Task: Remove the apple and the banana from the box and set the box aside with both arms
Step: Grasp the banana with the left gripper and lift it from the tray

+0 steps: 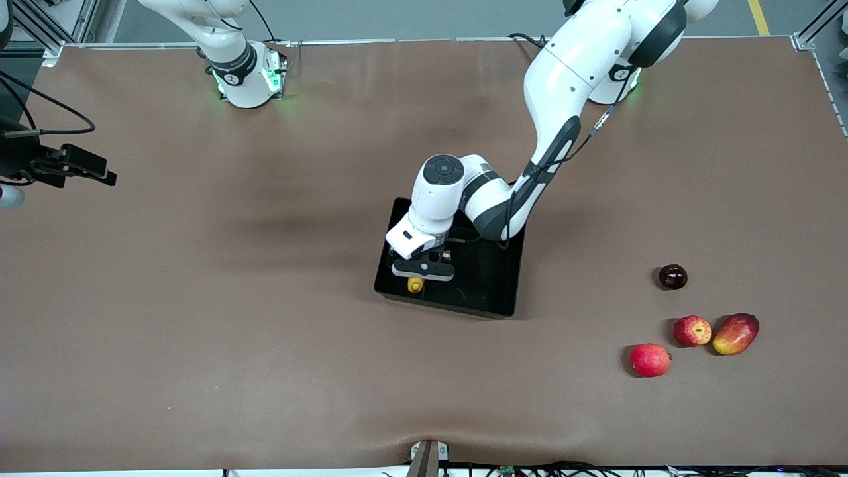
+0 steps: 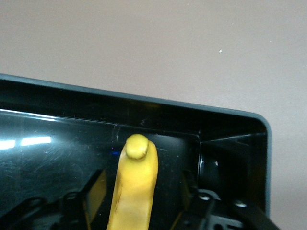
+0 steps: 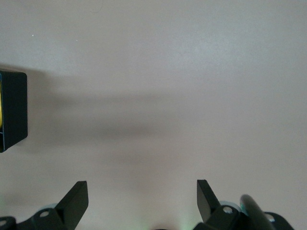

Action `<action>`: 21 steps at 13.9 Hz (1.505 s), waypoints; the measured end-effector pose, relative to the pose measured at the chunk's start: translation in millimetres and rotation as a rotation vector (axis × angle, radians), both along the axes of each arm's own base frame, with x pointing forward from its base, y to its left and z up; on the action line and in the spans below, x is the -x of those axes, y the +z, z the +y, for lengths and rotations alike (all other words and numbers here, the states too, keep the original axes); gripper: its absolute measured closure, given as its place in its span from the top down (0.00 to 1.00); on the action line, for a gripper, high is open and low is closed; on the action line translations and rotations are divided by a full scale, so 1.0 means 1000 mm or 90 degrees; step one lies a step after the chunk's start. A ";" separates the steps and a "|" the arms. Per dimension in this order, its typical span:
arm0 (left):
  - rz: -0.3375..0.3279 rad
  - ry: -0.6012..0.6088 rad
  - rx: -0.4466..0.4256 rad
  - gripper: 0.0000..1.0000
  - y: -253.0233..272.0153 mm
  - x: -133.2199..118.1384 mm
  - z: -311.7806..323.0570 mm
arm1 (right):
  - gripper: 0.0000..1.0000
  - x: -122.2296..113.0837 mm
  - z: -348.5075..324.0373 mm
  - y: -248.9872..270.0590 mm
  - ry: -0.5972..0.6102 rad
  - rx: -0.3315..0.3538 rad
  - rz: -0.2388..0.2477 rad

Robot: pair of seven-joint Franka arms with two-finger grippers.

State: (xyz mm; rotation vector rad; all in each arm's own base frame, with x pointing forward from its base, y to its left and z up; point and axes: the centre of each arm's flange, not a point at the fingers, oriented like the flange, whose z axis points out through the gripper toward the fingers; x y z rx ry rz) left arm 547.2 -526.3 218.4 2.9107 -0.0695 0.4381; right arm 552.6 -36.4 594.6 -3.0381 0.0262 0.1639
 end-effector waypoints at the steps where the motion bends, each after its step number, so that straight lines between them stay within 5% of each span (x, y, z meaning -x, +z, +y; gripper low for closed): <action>1: 0.001 0.001 0.001 0.54 -0.002 0.000 0.000 | 1.00 0.000 0.000 -0.001 0.000 0.000 0.001; 6: -0.011 0.009 0.016 0.04 0.012 -0.004 -0.006 | 1.00 -0.001 0.000 -0.002 0.000 -0.001 0.002; 13: -0.036 0.014 0.032 0.01 0.045 -0.012 -0.005 | 1.00 -0.009 -0.001 -0.020 0.001 -0.003 0.021; 16: -0.032 0.016 0.025 0.27 0.038 -0.013 -0.001 | 1.00 -0.032 0.000 -0.078 0.005 -0.012 0.076; 18: -0.026 0.016 0.018 0.32 0.034 -0.011 0.000 | 1.00 -0.044 0.000 -0.111 0.007 -0.017 0.105; 21: -0.006 0.015 -0.009 0.60 0.024 -0.004 0.000 | 1.00 -0.047 0.006 -0.114 0.014 -0.020 0.107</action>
